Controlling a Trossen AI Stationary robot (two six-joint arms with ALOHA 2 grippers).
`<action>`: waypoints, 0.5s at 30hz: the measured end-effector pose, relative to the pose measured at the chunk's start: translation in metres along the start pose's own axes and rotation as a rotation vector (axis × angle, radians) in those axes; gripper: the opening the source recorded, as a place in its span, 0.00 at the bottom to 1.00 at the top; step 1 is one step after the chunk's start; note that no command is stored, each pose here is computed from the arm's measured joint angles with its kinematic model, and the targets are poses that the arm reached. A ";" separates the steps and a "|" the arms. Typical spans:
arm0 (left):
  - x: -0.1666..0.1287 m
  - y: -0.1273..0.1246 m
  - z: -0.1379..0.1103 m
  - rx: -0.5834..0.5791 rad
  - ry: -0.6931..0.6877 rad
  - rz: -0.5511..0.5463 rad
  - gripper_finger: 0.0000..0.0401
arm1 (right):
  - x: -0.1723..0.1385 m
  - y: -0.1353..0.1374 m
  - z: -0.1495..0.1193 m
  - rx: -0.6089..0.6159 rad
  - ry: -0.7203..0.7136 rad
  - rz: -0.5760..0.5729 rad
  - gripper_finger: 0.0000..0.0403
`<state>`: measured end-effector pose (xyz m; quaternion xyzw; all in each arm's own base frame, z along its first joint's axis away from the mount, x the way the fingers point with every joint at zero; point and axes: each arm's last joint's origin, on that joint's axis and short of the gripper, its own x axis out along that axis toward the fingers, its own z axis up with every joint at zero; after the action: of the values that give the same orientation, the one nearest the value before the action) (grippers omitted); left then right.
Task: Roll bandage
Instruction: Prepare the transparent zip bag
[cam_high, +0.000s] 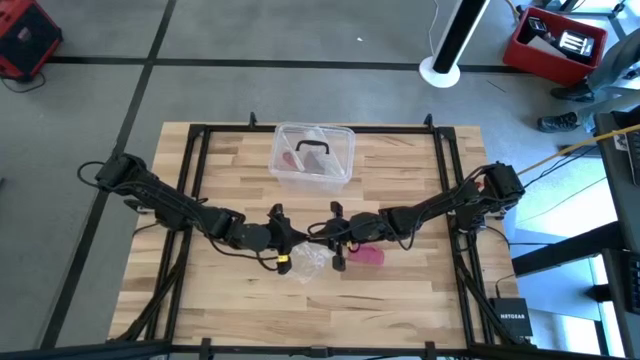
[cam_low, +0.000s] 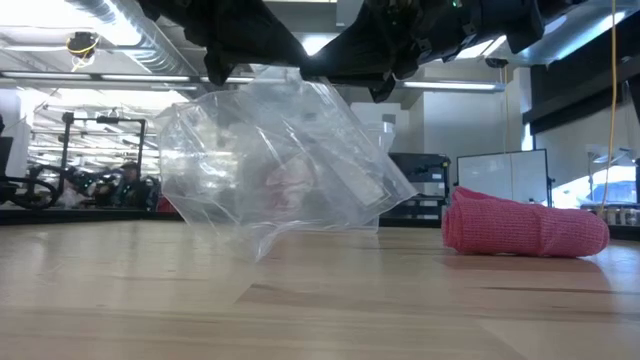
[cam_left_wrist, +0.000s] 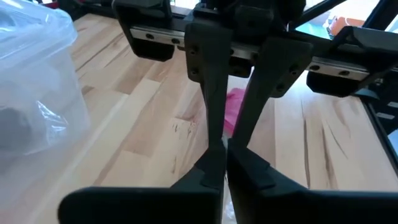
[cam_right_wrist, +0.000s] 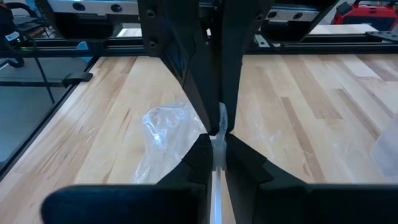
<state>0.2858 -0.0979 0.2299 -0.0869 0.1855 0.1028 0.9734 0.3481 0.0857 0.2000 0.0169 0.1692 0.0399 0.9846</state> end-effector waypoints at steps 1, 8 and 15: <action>0.000 0.000 0.000 0.008 -0.001 0.002 0.01 | 0.000 0.000 0.000 0.000 0.000 0.000 0.09; 0.000 0.000 0.000 0.019 -0.006 0.012 0.00 | 0.000 0.000 -0.001 0.016 0.008 0.000 0.09; -0.001 0.000 0.000 0.038 -0.003 0.016 0.00 | 0.000 0.000 -0.005 0.037 0.068 -0.006 0.08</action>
<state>0.2850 -0.0976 0.2301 -0.0668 0.1866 0.1075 0.9743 0.3460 0.0854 0.1951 0.0331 0.2034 0.0341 0.9779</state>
